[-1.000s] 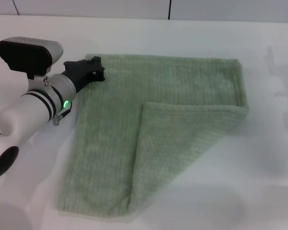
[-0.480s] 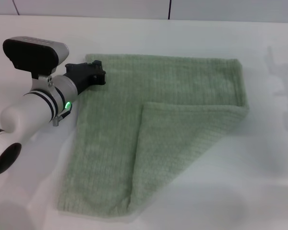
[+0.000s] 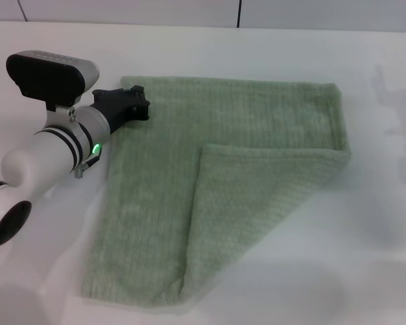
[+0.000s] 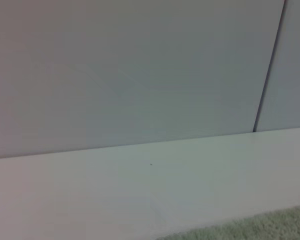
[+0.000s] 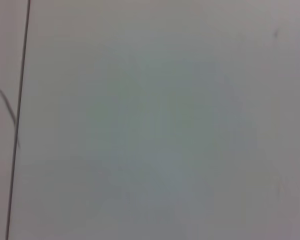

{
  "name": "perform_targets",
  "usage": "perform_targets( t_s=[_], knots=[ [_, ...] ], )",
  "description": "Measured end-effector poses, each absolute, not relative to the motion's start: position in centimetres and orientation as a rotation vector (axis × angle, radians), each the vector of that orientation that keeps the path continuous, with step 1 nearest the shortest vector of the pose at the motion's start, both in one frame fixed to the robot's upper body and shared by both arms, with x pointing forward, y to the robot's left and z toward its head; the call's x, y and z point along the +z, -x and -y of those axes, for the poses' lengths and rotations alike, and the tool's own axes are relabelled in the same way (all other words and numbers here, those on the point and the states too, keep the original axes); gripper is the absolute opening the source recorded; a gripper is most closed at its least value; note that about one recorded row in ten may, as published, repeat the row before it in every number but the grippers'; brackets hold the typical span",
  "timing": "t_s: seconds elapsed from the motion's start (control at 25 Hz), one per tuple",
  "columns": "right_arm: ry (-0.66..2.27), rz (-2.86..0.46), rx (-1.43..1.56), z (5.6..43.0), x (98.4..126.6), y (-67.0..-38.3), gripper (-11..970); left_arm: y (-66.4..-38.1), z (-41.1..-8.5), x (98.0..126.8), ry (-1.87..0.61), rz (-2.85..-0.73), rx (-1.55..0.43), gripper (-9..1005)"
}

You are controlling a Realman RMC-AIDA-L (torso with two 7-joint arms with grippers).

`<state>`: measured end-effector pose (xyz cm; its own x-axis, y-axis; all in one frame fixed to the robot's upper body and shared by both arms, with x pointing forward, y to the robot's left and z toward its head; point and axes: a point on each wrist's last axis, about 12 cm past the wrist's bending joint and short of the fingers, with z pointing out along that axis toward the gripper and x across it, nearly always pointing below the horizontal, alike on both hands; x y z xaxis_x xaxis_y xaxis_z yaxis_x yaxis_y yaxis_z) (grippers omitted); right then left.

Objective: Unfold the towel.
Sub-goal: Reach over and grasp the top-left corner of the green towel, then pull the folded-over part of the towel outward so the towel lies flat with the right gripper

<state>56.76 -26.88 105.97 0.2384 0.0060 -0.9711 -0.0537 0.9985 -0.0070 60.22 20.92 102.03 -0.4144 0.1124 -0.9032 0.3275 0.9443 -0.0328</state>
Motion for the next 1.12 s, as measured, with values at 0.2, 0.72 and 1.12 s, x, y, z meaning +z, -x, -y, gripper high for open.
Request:
perform_targets(
  t_s=[0.2,0.72,1.12],
  knots=[
    [0.042,-1.329,0.044,26.8,106.0,-56.8,716,-60.2,-21.1,101.9,-0.318,-2.004,-0.238,-2],
    [0.042,-1.33,0.046,26.7,106.0,-56.9,716,-60.1,-21.2,101.7,-0.319,-2.019,-0.229,-2],
    [0.127,-1.266,0.233,25.3,106.6,-56.1,715,-60.1,-21.2,101.7,-0.317,-2.015,-0.231,-2]
  ],
)
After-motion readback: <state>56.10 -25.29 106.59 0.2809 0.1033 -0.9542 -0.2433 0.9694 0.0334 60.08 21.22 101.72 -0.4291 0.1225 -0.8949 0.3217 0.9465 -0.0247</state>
